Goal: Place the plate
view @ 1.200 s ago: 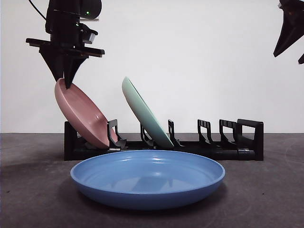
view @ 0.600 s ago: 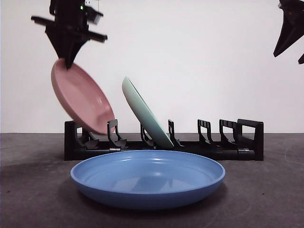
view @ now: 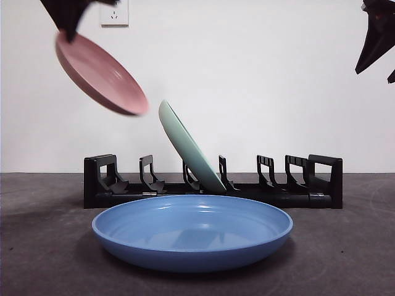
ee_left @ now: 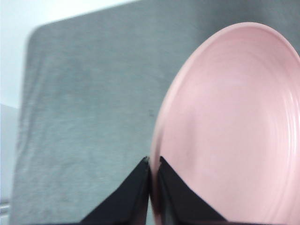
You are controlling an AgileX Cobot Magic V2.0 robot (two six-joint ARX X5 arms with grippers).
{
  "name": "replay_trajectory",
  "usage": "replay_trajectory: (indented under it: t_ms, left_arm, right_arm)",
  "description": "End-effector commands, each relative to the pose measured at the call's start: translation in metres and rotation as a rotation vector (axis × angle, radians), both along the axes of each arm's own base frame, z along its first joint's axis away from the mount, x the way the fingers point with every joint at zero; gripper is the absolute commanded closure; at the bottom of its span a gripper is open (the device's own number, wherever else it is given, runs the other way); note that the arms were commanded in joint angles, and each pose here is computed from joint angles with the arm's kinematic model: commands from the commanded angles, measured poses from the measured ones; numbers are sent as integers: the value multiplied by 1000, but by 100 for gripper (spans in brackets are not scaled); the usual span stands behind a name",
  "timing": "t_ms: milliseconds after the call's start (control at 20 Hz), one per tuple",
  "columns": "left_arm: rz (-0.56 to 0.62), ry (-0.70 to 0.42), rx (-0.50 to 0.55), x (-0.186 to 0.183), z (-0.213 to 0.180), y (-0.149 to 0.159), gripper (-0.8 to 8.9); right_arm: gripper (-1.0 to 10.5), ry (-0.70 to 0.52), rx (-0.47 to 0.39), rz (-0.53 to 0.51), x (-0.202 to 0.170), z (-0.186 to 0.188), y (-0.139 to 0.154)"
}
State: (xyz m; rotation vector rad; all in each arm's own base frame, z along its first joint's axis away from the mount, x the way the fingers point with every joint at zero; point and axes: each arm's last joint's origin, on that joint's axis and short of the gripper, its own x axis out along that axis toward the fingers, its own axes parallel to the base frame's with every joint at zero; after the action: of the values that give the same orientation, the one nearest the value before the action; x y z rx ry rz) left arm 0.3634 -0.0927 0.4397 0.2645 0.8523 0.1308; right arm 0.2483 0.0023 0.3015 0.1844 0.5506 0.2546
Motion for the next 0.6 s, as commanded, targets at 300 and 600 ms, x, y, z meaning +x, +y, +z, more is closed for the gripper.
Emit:
replay_trajectory:
  t_ms: [300, 600]
  left_arm:
    - [107, -152, -122, -56, 55, 47, 797]
    - [-16, -115, -280, -86, 62, 53, 797]
  right_arm:
    - [643, -5, 7, -3, 3, 3, 0]
    - [643, -5, 7, -3, 3, 3, 0]
